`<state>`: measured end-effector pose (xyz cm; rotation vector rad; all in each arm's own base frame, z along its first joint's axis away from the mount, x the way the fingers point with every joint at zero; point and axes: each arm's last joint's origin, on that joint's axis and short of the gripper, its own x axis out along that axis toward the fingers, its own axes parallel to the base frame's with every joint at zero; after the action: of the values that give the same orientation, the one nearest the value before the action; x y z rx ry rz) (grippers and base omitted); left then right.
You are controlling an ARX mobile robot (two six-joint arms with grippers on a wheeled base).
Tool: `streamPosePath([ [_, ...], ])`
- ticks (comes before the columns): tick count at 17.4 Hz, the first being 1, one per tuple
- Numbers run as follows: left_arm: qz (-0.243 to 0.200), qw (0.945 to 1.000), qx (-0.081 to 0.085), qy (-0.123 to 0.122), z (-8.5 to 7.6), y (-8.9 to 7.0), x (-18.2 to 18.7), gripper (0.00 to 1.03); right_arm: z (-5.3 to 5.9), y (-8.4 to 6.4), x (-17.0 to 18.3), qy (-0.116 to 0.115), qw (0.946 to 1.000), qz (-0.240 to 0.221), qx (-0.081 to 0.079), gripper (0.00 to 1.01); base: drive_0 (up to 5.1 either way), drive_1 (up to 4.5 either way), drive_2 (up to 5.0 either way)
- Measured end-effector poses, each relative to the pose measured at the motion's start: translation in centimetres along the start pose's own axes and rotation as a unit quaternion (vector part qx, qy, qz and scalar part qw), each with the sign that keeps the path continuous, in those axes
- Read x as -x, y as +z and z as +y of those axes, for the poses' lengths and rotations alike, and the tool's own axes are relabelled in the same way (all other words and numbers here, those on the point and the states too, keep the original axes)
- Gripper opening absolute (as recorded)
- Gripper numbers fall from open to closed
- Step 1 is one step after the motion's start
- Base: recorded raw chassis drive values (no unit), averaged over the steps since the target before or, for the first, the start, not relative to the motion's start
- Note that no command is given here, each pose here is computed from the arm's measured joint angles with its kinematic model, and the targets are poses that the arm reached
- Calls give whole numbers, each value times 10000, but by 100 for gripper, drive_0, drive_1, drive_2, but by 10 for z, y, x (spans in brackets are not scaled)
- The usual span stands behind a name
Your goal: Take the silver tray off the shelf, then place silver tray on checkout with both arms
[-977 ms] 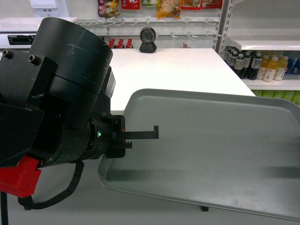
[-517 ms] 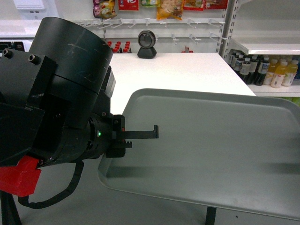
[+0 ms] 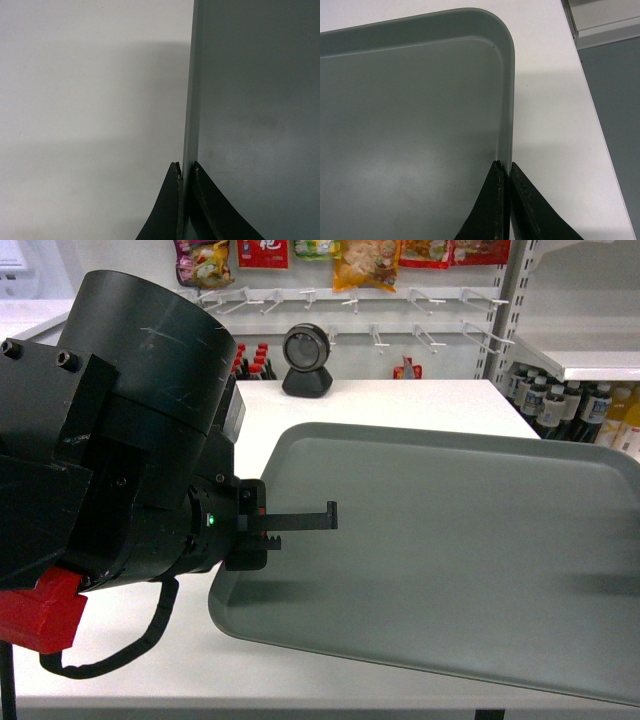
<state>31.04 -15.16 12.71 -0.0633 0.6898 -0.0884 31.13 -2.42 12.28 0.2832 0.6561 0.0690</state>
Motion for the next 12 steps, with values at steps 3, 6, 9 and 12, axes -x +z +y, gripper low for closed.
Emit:
streamPosePath([
  [3, 18, 10000, -4, 14, 0, 0, 0, 3, 0, 0, 0, -10, 10000, 2, -2, 2, -4, 390, -397],
  [6, 28, 10000, -5, 11, 0, -1, 0, 3, 0, 0, 0, 11, 10000, 10, -1, 2, -4, 390, -397],
  [9, 29, 10000, 1, 6, 0, 0, -1, 3, 0, 0, 0, -2, 10000, 6, 1, 2, -2, 260, -265],
  [12, -5, 10000, 9, 3, 0, 1, 0, 3, 0, 1, 0, 9, 10000, -20, 8, 2, 0, 0, 0],
])
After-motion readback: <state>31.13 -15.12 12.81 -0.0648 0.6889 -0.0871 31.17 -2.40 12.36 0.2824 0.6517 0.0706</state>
